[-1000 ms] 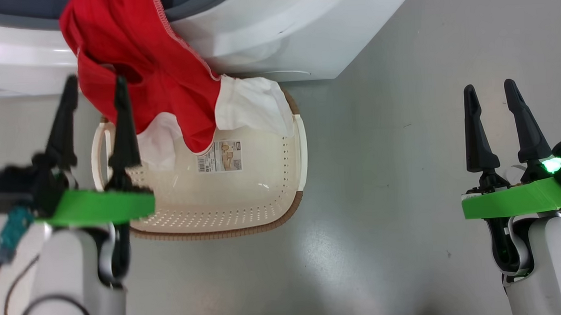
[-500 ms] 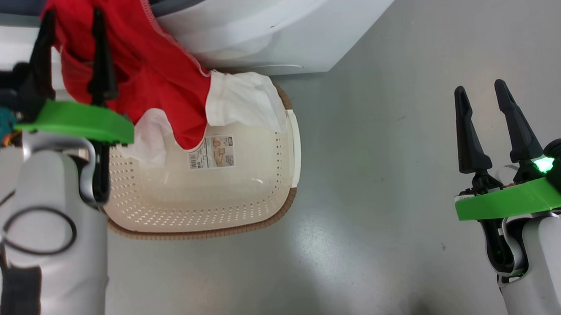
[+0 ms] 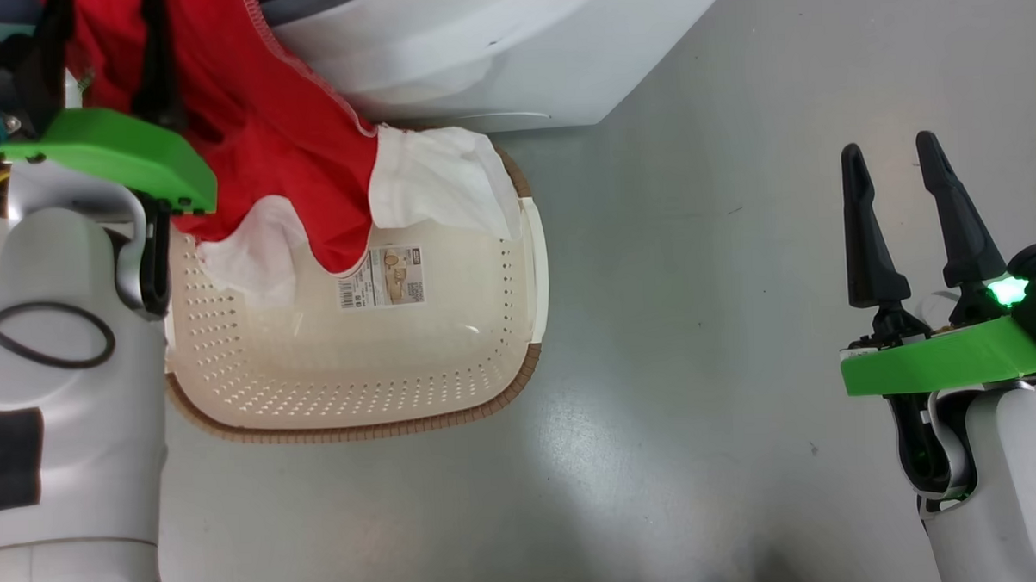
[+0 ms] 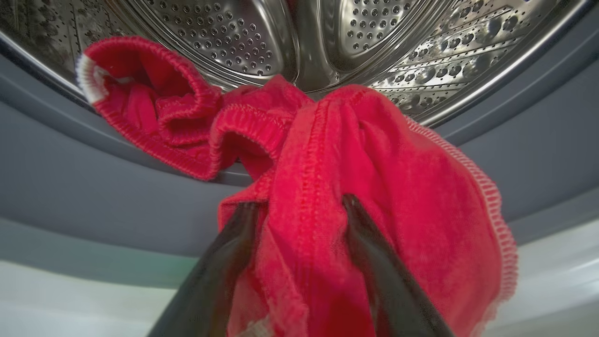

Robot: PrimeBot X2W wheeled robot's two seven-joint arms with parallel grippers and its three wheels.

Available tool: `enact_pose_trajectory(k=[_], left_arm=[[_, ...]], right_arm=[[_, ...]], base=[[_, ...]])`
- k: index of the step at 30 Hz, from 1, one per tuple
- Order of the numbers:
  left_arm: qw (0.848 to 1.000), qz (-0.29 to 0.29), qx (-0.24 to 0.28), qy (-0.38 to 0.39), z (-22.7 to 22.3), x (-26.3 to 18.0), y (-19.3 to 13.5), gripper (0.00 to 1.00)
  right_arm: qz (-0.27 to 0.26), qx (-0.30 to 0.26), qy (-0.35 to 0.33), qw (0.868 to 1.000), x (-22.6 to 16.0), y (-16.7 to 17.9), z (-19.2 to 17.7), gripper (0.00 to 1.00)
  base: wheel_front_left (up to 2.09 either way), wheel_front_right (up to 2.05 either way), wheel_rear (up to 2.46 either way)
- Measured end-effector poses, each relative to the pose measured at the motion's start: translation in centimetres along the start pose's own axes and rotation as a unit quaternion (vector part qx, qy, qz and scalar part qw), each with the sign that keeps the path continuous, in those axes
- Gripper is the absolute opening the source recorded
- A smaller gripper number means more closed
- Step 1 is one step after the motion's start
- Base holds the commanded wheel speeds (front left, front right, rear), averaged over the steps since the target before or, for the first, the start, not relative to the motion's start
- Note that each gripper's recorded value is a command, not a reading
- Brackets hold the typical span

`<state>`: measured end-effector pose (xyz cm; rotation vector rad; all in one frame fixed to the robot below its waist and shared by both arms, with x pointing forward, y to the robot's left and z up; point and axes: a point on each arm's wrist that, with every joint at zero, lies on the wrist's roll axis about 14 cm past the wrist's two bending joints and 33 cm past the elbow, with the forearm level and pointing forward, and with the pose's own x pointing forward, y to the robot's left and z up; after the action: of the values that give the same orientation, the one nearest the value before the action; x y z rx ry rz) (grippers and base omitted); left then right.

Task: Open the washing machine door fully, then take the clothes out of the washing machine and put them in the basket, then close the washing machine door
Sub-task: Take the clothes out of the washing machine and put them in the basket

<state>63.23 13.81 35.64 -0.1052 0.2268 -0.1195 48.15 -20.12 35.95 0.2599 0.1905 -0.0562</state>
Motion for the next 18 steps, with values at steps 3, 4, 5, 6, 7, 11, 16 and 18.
enact_pose_trajectory(k=[3,4,5,6,7,11,16,18], left_arm=[[1.0,-0.002,0.006,0.006,-0.2,0.1,0.0,0.0],[1.0,-0.002,0.006,0.006,-0.2,0.1,0.0,0.0],[1.0,-0.001,0.007,0.006,-0.2,0.1,0.1,0.0],[1.0,-0.001,0.007,0.002,0.1,0.1,0.1,0.0],[1.0,-0.001,0.008,-0.003,0.5,0.1,0.1,0.0],[0.999,-0.002,0.006,-0.04,2.7,0.0,0.1,0.0],[0.997,0.01,-0.017,-0.072,3.8,-1.6,0.5,0.0],[0.996,0.015,-0.019,-0.083,4.1,-2.5,0.7,0.0]], right_arm=[[0.0,0.002,-0.001,1.0,0.1,0.0,0.1,1.0],[0.0,0.002,-0.001,1.0,0.1,0.0,0.1,1.0],[0.0,0.002,-0.002,1.0,0.1,0.0,0.1,1.0],[0.001,0.003,-0.003,1.0,0.1,0.1,0.2,1.0],[0.001,0.003,-0.003,1.0,0.1,0.1,0.2,1.0],[0.003,0.004,-0.006,1.0,0.1,0.3,0.4,1.0],[0.007,0.005,-0.01,1.0,0.1,0.6,0.8,1.0],[0.008,0.006,-0.011,1.0,0.1,0.7,0.9,1.0]], base=[[0.0,0.0,0.0],[0.0,0.0,0.0],[0.0,0.0,0.0],[0.0,0.0,0.0],[0.0,0.0,0.0],[0.0,0.0,0.0],[0.0,0.0,0.0],[0.0,0.0,0.0]])
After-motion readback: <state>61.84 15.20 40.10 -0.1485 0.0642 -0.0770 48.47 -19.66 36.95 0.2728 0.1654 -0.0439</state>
